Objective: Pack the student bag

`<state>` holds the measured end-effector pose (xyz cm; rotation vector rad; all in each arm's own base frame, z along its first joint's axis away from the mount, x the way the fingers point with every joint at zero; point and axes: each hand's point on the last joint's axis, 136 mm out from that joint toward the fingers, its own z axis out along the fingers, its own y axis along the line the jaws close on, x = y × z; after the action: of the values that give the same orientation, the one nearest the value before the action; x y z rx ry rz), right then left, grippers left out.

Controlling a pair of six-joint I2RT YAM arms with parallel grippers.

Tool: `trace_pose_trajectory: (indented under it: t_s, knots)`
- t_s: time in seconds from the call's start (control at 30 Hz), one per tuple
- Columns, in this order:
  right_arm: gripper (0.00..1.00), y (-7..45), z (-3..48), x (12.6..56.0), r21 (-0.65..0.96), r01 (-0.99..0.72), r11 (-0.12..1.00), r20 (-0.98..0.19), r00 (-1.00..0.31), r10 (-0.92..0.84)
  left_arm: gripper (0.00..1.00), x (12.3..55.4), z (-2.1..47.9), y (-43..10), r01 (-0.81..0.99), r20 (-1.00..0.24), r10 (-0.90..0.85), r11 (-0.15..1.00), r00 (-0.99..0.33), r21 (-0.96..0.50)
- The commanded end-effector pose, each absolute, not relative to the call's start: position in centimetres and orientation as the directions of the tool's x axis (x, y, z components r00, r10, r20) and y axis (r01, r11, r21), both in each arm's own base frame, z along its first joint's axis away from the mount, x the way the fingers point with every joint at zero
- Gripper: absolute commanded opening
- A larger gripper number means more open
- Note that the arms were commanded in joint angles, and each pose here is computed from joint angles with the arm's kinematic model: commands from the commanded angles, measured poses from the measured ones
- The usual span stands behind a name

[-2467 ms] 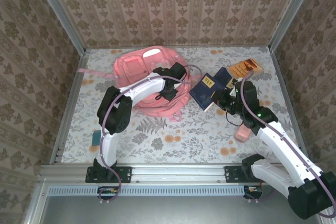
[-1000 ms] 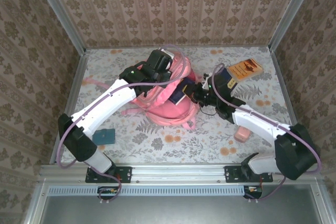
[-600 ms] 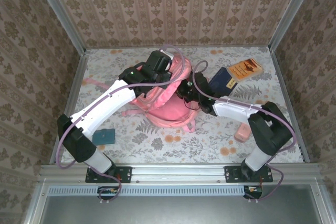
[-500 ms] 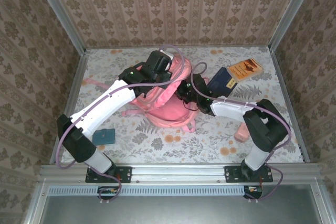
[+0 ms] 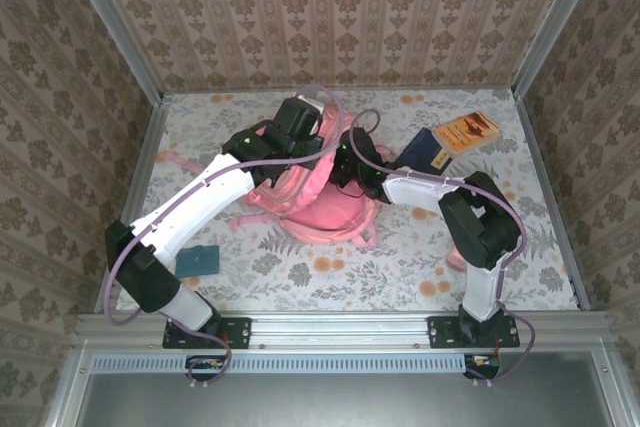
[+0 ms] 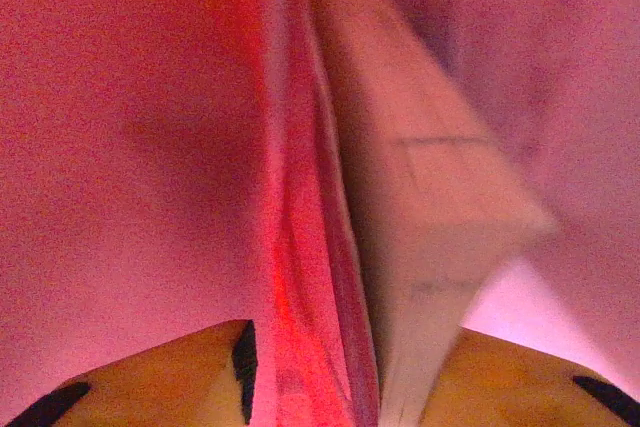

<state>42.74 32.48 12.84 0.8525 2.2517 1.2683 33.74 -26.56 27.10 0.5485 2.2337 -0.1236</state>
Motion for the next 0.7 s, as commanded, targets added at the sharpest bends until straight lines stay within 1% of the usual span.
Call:
trace_pose_trajectory:
  t_s: [0.0, 0.07, 0.13, 0.4, 0.53, 0.67]
  knots:
    - [0.49, 32.2, 12.2, 40.8, 0.839, 0.382, 0.389, 0.028, -0.743, 0.669, 0.01, 34.1, 32.0, -26.6, 0.393, -0.844, 0.215, 0.920, -0.492, 0.006]
    - [0.49, 31.7, 12.8, 40.0, 0.838, 0.381, 0.391, 0.032, -0.749, 0.661, 0.01, 34.2, 31.7, -26.6, 0.391, -0.841, 0.212, 0.920, -0.498, 0.000]
    - [0.47, 30.9, 13.0, 39.3, 0.830, 0.388, 0.400, 0.035, -0.753, 0.657, 0.00, 34.3, 31.5, -26.5, 0.391, -0.839, 0.210, 0.921, -0.502, -0.003]
    - [0.25, 29.0, 14.1, 37.1, 0.835, 0.385, 0.393, 0.051, -0.766, 0.641, 0.00, 34.7, 30.6, -25.9, 0.375, -0.830, 0.201, 0.927, -0.520, -0.010]
    - [0.23, 28.8, 15.4, 35.7, 0.854, 0.328, 0.404, 0.024, -0.800, 0.599, 0.00, 34.9, 29.8, -25.3, 0.363, -0.818, 0.210, 0.932, -0.535, 0.001]
    - [0.25, 27.4, 15.4, 33.9, 0.839, 0.270, 0.473, -0.053, -0.823, 0.565, 0.00, 35.3, 27.8, -24.2, 0.341, -0.791, 0.226, 0.940, -0.568, 0.024]
